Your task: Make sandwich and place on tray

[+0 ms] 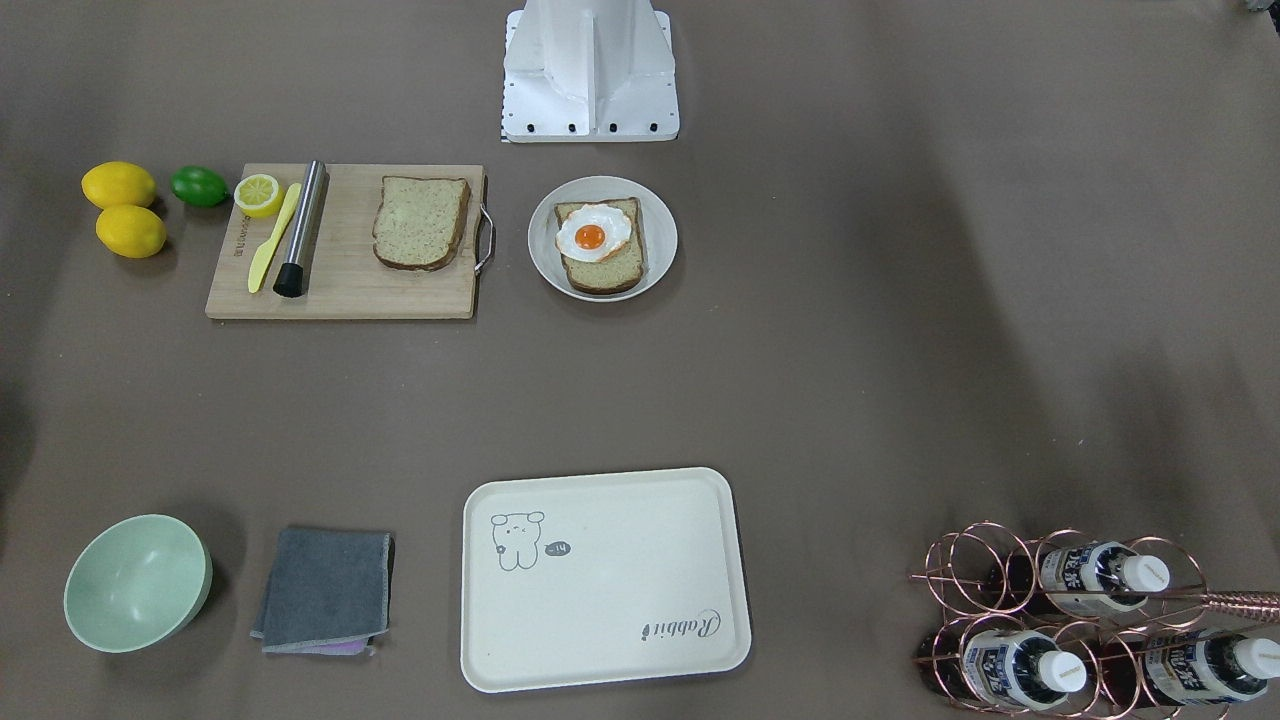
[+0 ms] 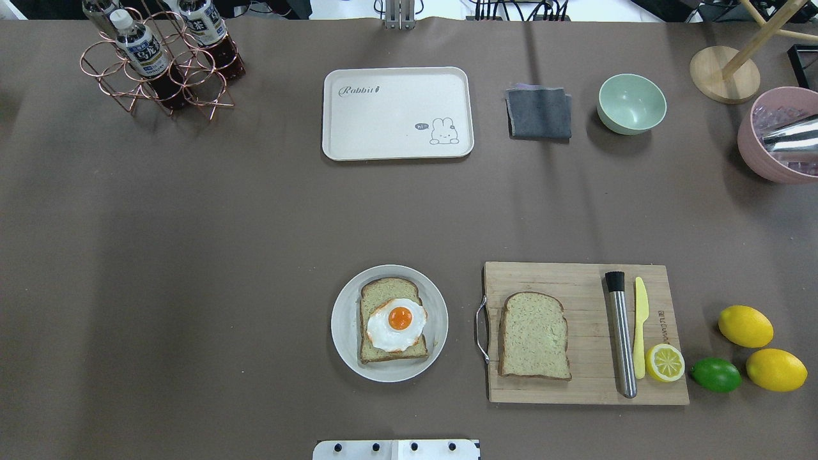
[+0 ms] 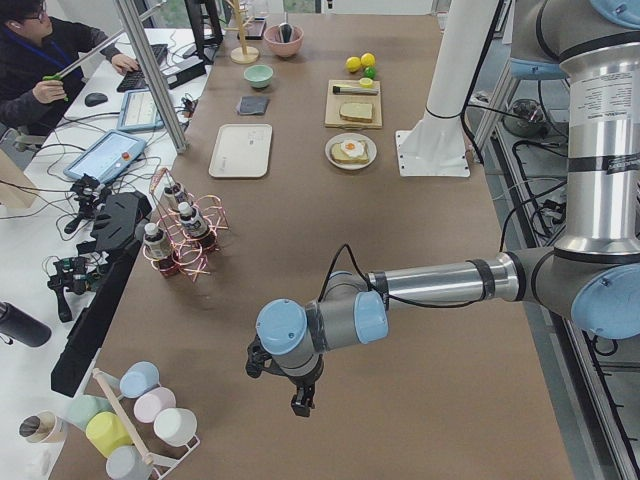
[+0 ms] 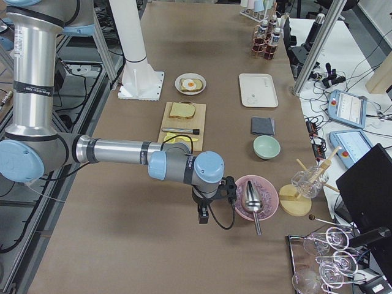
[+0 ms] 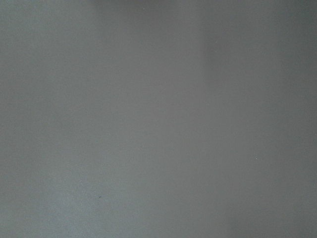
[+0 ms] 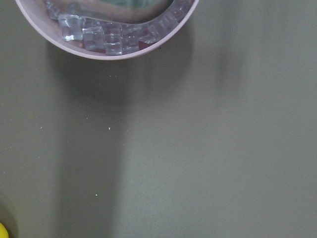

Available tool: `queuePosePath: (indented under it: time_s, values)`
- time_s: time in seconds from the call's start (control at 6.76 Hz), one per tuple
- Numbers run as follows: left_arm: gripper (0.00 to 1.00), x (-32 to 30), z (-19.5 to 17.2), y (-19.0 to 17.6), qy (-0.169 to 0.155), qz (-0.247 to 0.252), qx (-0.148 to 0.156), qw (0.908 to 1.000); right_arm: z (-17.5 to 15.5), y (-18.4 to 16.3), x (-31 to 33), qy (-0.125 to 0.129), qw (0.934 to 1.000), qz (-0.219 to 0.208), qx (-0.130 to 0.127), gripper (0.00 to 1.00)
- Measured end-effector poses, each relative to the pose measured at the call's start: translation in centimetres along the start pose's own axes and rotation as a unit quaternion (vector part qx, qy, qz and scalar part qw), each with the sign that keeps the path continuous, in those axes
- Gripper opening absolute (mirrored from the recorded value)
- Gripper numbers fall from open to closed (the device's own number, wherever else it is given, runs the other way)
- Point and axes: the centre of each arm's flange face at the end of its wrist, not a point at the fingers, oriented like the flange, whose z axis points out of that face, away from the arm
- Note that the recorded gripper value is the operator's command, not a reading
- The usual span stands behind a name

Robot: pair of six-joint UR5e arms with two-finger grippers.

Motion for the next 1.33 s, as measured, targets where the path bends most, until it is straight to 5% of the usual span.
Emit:
queuePosePath:
  time_s: [0.44, 1.33]
  values:
    - [0.99, 0.0, 0.0, 0.0, 0.0, 0.0, 0.0, 1.0, -0.07, -1.07, -0.42, 0.026, 0.9996, -0.003, -0.005, 1.0]
    - [0.99, 0.01, -0.08, -0.13, -0.001, -0.001, 0.0, 1.0, 0.05, -1.09, -0.43, 0.027, 0.9996, -0.003, -0.006, 1.0]
